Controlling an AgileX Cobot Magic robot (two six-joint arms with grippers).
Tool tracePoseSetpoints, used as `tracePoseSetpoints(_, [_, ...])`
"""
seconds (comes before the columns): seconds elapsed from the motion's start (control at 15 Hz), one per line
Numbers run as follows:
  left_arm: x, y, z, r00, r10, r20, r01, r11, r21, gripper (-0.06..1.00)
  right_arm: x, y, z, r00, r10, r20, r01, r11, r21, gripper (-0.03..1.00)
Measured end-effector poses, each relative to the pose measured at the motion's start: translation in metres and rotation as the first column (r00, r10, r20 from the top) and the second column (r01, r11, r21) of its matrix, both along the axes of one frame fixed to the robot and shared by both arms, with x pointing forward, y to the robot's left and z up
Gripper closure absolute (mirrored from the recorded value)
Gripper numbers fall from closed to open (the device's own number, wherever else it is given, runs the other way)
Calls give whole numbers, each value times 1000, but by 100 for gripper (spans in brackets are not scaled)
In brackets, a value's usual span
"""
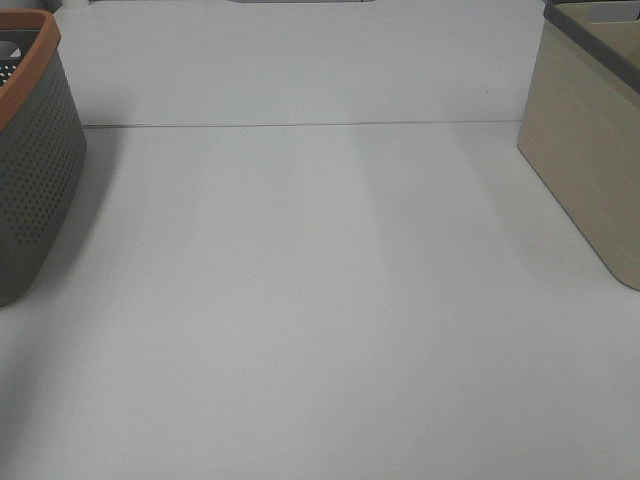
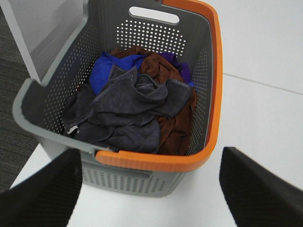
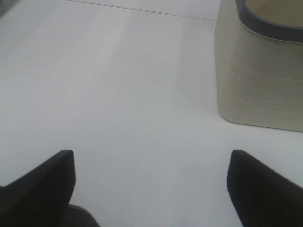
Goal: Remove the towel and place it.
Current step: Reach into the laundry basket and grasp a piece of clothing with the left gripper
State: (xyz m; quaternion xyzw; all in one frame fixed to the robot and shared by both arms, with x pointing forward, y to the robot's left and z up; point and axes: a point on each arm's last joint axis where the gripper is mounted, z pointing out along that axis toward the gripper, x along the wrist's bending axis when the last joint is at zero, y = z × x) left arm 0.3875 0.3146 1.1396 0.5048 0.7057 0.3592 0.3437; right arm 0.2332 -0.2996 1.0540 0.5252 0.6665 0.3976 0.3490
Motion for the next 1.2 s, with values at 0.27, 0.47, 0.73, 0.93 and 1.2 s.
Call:
tracePoseSetpoints(0.27, [67, 1, -4, 996, 68, -60, -72, 995, -63, 20, 0, 0, 0, 1000, 0, 0, 0, 1000, 1, 12])
tracePoseSetpoints(0.47, [106, 7, -16, 981, 164, -108, -169, 985, -44, 20, 0, 0, 0, 1000, -1, 0, 1, 1000, 2, 12])
tracePoseSetpoints(0.73, [144, 13, -40, 956, 266, -122, -275, 959, -63, 20, 0, 0, 0, 1000, -10, -2, 10, 1000, 9, 12])
tracePoseSetpoints(0.93, [162, 14, -62, 943, 302, -143, -313, 947, -66, 20, 0, -1, 0, 1000, -20, -2, 20, 1000, 11, 12])
tracePoseSetpoints(1.2, [183, 32, -90, 924, 342, -171, -364, 924, -118, 20, 0, -1, 0, 1000, -21, -2, 21, 1000, 10, 12])
